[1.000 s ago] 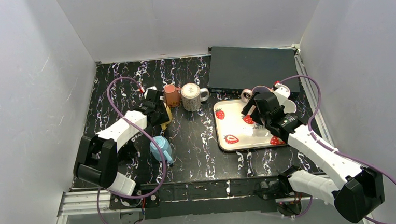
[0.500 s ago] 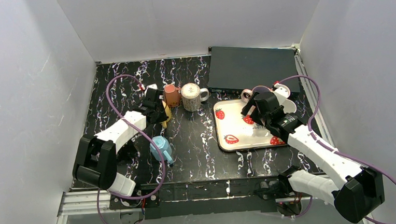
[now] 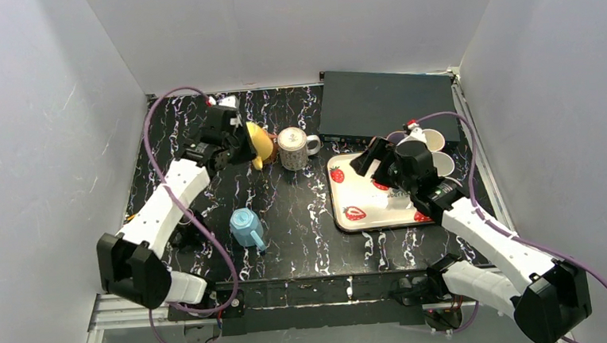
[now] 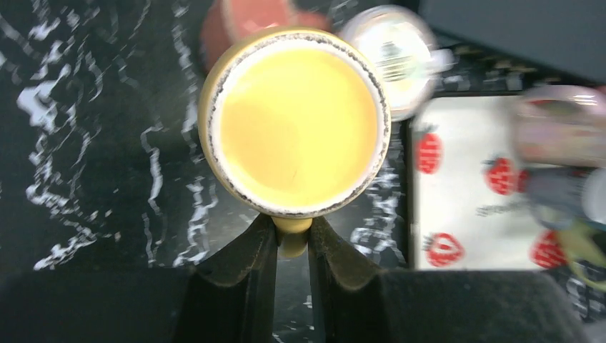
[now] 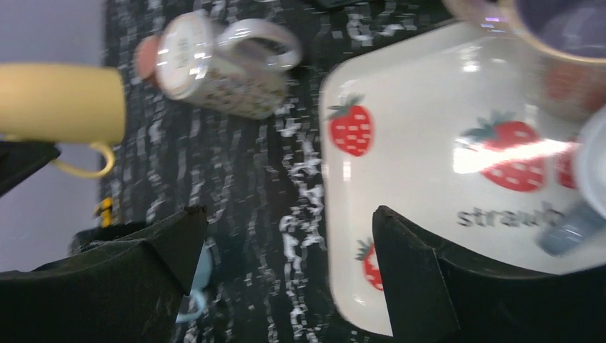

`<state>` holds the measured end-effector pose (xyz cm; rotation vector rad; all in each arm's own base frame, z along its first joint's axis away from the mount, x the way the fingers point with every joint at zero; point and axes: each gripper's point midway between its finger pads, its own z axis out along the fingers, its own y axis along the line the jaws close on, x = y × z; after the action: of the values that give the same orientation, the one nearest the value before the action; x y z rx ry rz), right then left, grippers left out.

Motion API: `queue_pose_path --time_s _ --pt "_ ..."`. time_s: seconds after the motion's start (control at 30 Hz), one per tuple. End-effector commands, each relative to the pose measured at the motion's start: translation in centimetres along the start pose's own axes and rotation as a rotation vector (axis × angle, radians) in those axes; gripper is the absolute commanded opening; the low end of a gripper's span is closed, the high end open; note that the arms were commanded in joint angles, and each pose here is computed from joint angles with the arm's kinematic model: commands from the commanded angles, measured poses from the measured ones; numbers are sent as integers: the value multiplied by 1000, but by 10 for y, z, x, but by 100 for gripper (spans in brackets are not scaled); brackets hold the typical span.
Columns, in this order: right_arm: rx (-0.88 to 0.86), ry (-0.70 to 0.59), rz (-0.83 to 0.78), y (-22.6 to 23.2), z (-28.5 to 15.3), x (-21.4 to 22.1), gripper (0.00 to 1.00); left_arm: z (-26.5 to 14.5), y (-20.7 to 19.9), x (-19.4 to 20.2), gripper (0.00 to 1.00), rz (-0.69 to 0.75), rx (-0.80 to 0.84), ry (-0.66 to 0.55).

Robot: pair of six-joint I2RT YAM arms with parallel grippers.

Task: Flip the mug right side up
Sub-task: Turn over the cup at the center of the board.

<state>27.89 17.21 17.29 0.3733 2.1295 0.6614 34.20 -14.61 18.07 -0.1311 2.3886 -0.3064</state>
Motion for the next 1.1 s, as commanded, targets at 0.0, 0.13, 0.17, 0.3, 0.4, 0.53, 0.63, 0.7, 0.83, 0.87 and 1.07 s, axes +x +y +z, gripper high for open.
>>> queue_pose_path --time_s 0.0,0.13,0.17,0.3,0.4,0.53,0.63,0.7,0.83,0.87,1.07 --pt "-482 -20 -12 95 -26 -18 93 -75 -60 -47 0 -22 300 -122" --pt "-746 2 25 142 -51 -24 97 -122 -102 -62 0 -54 542 -145" --pt "-813 -4 37 154 -60 -28 99 -134 -111 -66 0 -61 598 -151" --pt "-995 -45 54 188 -91 -45 99 -175 -139 -72 0 -70 803 -161" --pt "-1066 -72 61 207 -107 -58 99 -200 -152 -78 0 -107 904 -168" --pt "-1148 -56 84 229 -119 -56 99 -231 -163 -89 0 -144 1024 -218" --pt "-1157 -63 98 241 -120 -53 98 -243 -167 -92 0 -163 1069 -219" --pt "-1157 -58 121 249 -119 -51 95 -249 -170 -94 0 -168 1093 -214" --pt "-1214 -29 161 270 -123 -49 85 -259 -174 -94 0 -173 1147 -216" --pt "-1239 -38 178 274 -127 -53 85 -262 -174 -94 0 -173 1157 -218" --pt "-1330 -72 249 284 -142 -68 86 -275 -173 -91 0 -153 1171 -231"
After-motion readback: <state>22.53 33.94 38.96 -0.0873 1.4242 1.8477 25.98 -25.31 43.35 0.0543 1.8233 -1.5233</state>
